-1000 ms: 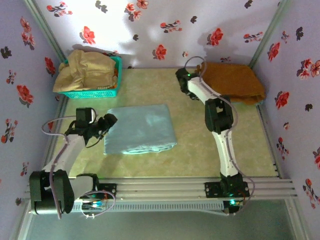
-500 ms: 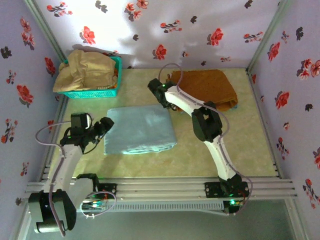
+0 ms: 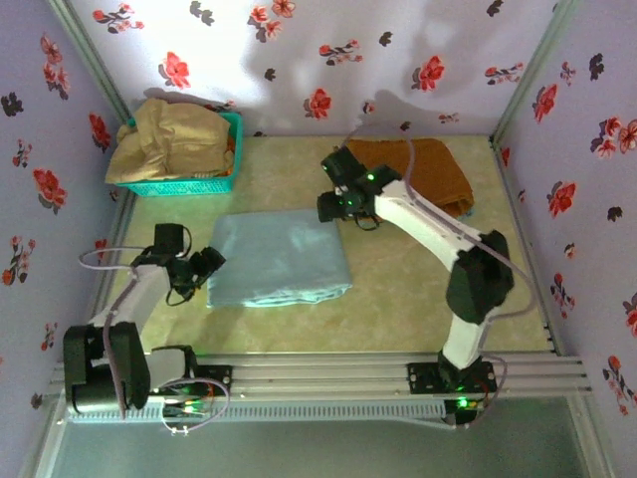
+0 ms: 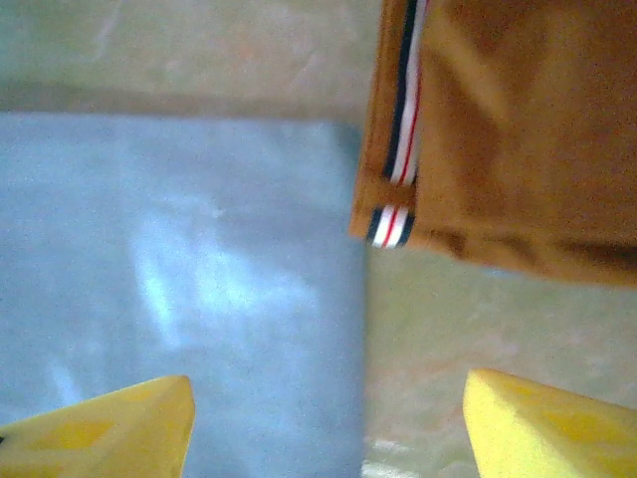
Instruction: Fold and stack the trousers
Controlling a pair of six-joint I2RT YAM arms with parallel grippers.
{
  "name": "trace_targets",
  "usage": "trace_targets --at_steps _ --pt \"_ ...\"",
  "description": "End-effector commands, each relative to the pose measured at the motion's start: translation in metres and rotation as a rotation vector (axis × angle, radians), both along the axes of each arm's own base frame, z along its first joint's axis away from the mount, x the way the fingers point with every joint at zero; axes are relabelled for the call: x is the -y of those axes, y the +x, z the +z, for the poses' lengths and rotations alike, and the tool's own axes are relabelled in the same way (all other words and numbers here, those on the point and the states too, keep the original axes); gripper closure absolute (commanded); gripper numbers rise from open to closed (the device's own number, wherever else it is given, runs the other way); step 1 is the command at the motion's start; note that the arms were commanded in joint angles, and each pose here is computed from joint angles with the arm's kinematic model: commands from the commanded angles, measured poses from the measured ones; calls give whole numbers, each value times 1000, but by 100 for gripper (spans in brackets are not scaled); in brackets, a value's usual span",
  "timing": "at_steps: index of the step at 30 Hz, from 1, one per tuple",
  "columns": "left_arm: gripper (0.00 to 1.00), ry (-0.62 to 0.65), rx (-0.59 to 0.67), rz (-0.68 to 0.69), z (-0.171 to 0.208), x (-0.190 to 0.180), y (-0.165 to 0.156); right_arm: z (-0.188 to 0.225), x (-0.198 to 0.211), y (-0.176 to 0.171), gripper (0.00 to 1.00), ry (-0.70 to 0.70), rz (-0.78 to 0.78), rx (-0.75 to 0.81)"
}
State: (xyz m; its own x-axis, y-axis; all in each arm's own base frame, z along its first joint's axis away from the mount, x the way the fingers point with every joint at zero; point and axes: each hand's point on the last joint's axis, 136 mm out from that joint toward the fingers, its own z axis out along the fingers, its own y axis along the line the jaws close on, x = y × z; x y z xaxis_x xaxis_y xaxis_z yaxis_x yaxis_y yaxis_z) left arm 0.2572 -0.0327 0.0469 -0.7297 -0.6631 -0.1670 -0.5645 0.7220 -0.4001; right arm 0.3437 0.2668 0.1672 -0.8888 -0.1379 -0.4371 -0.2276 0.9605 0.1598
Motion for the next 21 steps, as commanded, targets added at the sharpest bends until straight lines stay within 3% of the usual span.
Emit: trace_targets --at_steps 1,7,12,18,21 --pt "17 22 24 -68 0 5 15 -34 -15 -35 27 158 13 -132" --pt "25 50 -62 -88 -26 8 4 -88 -21 -68 25 276 13 -286" --pt "44 40 -82 -86 -36 11 -4 -125 -18 -76 28 286 -22 -351" --pt "61 34 -80 -105 -39 14 -8 -143 -18 -75 29 294 -31 -373" --pt "73 35 -76 -112 -39 14 -8 -145 -24 -74 34 362 -32 -396"
